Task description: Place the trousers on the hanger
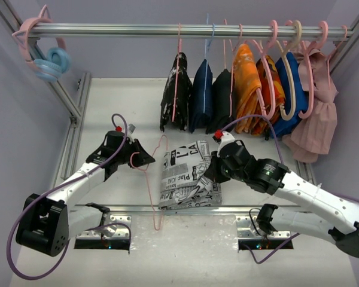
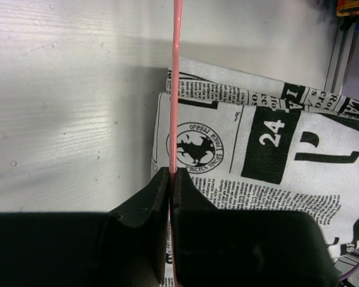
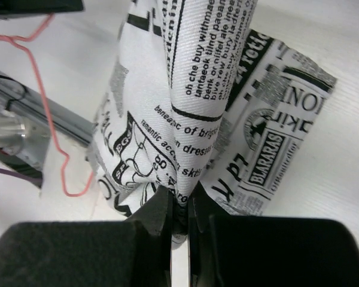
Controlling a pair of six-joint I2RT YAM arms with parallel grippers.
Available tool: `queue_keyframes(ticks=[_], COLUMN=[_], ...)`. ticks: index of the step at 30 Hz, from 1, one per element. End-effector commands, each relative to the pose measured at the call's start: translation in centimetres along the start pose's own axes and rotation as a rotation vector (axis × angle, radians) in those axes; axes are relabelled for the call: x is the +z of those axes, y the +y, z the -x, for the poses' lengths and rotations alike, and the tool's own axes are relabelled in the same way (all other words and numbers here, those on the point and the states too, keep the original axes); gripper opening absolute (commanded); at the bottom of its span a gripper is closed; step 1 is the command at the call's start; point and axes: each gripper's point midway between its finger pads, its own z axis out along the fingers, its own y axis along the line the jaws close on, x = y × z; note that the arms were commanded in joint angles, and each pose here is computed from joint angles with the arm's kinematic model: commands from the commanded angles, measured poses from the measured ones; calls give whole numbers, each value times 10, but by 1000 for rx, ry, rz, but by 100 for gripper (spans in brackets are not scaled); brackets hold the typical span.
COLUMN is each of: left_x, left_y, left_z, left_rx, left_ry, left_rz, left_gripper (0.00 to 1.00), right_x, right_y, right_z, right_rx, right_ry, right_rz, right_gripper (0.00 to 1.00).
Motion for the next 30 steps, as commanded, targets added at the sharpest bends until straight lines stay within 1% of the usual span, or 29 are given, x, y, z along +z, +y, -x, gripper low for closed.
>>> queue_keyframes(ticks=[1,9,15,17,18,20,22,23,24,26,27,28,29,30], left_x=[6,4,5,5,5,4,3,2,1,0,0,-1,0,0], left_y=[36,36,42,43,42,39,36,35,34,34,34,34,34,33], left_z=[9,9,8,8,8,9,10,10,10,11,10,9,8,7], left_rx=[21,17,22,23,23,23,25,26,28,31,32,32,31,32], left_ry=[-66,-75,-78,-81,-81,-84,-86,-86,-87,-90,-89,-89,-87,-83], left_rz=[136,142,159,161,161,149,138,135,133,132,131,129,124,117], left_gripper=[0,0,0,0,0,0,0,0,0,0,0,0,0,0], right_x=[-6,-2,7,9,11,21,31,36,42,47,49,51,51,51], right_y=[-47,-115,-156,-164,-172,-177,-176,-174,-174,-168,-165,-161,-156,-149], right_z=[-11,-49,-80,-85,-92,-102,-112,-117,-123,-126,-127,-125,-121,-113], right_rx=[-22,-13,12,13,17,19,22,25,27,30,32,35,38,43], right_ry=[-9,98,250,272,307,349,388,407,430,453,454,450,435,412], right_rz=[-192,-471,-638,-673,-705,-706,-688,-676,-662,-630,-609,-585,-555,-521], right_gripper=[0,0,0,0,0,1,6,11,20,23,29,37,43,46])
